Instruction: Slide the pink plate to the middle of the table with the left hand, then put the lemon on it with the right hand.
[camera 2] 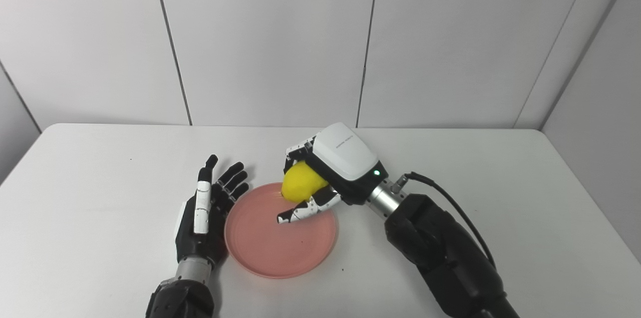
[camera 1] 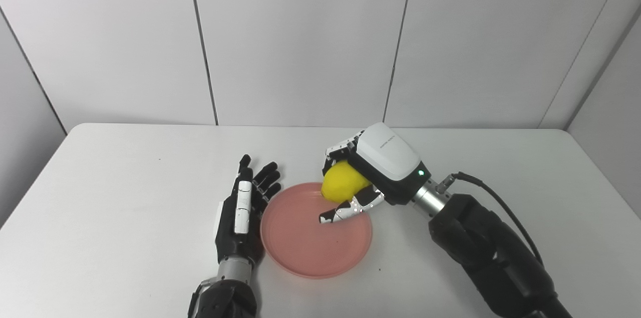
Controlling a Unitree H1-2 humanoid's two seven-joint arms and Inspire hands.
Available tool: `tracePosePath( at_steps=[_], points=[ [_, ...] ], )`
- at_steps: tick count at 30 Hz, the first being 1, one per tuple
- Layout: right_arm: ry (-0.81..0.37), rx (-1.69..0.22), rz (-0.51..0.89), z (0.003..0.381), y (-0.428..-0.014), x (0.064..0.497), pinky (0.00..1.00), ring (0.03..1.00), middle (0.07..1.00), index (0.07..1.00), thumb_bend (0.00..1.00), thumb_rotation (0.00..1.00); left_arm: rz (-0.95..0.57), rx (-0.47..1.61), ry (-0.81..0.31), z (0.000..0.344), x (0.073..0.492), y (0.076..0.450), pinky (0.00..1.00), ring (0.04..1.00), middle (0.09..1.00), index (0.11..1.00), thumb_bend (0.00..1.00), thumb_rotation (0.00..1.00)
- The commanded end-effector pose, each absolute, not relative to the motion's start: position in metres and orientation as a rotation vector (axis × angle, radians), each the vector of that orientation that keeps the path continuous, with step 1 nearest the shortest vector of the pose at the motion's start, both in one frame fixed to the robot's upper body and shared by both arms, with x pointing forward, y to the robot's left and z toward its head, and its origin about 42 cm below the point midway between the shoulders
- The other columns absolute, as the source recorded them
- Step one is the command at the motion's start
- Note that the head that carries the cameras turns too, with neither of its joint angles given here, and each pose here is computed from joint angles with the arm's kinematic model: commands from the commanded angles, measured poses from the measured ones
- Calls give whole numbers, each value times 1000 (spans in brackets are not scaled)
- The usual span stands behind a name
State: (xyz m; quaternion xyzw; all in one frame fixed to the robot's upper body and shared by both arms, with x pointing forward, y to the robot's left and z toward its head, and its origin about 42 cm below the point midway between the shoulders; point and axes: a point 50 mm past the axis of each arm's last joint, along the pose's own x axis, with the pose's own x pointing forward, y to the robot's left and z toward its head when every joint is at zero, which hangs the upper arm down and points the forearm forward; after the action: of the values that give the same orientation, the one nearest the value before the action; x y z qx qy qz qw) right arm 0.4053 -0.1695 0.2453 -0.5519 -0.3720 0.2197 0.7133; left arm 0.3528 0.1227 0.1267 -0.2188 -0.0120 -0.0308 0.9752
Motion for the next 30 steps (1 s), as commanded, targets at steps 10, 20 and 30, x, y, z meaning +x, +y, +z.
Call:
tracePosePath(
  at_steps=[10,20,30],
  points=[
    [-906,-1210,560,254,-140,413,136,185,259,335,632,617,-52,-476,39,117,348,99,875,848,845,960,813,827],
    [-872,-1175,601,235,-128,418,127,174,244,296,636,659,-49,-473,35,115,348,99,886,867,842,953,793,859],
    [-855,-1167,612,219,-123,423,138,181,249,309,640,766,-48,-478,36,116,347,101,906,879,842,952,801,853]
  ],
)
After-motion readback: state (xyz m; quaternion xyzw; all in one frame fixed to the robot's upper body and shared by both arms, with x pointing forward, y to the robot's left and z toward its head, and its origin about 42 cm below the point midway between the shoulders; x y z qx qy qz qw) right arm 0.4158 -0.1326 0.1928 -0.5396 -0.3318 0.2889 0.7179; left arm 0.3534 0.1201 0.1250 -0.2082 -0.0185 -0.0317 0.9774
